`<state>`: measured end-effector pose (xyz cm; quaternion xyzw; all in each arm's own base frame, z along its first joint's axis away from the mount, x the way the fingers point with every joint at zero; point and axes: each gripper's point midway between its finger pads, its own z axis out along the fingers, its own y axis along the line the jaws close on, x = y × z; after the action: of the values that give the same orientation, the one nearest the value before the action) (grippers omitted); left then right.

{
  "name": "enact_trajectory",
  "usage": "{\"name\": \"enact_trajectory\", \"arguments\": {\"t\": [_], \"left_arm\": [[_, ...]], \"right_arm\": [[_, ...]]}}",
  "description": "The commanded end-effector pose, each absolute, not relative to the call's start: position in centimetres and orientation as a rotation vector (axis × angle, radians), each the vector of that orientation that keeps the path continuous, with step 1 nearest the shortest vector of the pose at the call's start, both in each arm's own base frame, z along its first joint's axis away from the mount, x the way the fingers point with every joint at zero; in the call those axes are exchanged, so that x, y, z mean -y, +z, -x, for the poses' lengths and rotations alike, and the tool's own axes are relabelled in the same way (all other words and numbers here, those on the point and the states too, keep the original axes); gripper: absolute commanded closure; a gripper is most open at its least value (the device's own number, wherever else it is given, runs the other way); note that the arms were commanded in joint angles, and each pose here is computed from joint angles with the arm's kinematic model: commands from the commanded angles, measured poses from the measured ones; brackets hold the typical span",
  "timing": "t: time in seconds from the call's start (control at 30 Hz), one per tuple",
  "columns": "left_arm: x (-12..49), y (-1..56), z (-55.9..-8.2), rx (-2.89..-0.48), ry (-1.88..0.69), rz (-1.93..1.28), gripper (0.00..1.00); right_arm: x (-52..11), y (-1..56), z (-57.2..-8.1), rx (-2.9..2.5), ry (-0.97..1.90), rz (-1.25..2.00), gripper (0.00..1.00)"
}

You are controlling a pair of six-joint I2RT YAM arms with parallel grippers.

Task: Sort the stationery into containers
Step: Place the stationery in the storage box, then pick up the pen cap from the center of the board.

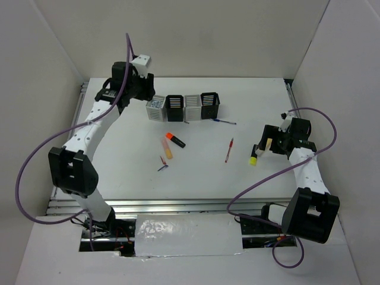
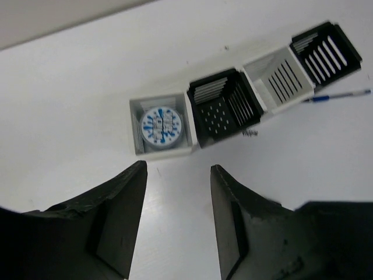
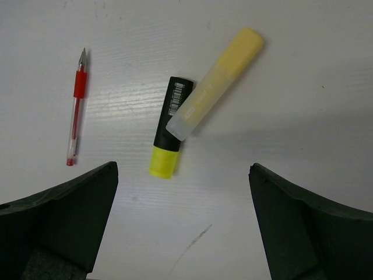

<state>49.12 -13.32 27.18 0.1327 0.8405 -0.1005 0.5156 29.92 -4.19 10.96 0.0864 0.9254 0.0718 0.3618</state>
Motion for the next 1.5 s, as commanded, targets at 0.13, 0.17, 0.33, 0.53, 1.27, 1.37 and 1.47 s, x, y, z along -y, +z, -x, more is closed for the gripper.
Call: {"name": "enact_trajectory", "arguments": {"t": [0.13, 0.17, 0.33, 0.53, 1.27, 1.37, 1.47], "left_arm": [[13.1, 25.4, -42.6, -2.025, -0.416, -0.446, 0.13], [13.1, 24.4, -41.9, -2.051, -0.420, -0.451, 0.08], [12.7, 23.0, -39.2, -2.085, -0.428, -0.451, 0.01], [11.8, 22.3, -38.3, -2.071, -0.383, -0.401, 0.01], [13.9, 14.9, -33.6, -2.182, -0.322, -0.850, 0.33], [16.4, 13.5, -32.8, -2.157, -0.347, -0.931, 0.46], [19.0, 12.0, -30.9, -2.058, -0.373, -1.135, 0.51]], "right_arm": [[4.3, 12.1, -30.6, -2.335, 0.161, -0.195, 0.02], [4.5, 12.1, -30.6, -2.339, 0.139, -0.191, 0.03], [4.0, 11.9, -31.0, -2.355, 0.055, -0.139, 0.14], [-0.1, 11.8, -32.2, -2.372, 0.082, 0.000, 0.30], [-11.4, 8.0, -35.1, -2.566, 0.217, -0.015, 0.35], [-11.5, 8.4, -34.6, -2.559, 0.242, 0.037, 0.35], [-11.2, 8.9, -34.4, -2.561, 0.255, 0.066, 0.35]]}}
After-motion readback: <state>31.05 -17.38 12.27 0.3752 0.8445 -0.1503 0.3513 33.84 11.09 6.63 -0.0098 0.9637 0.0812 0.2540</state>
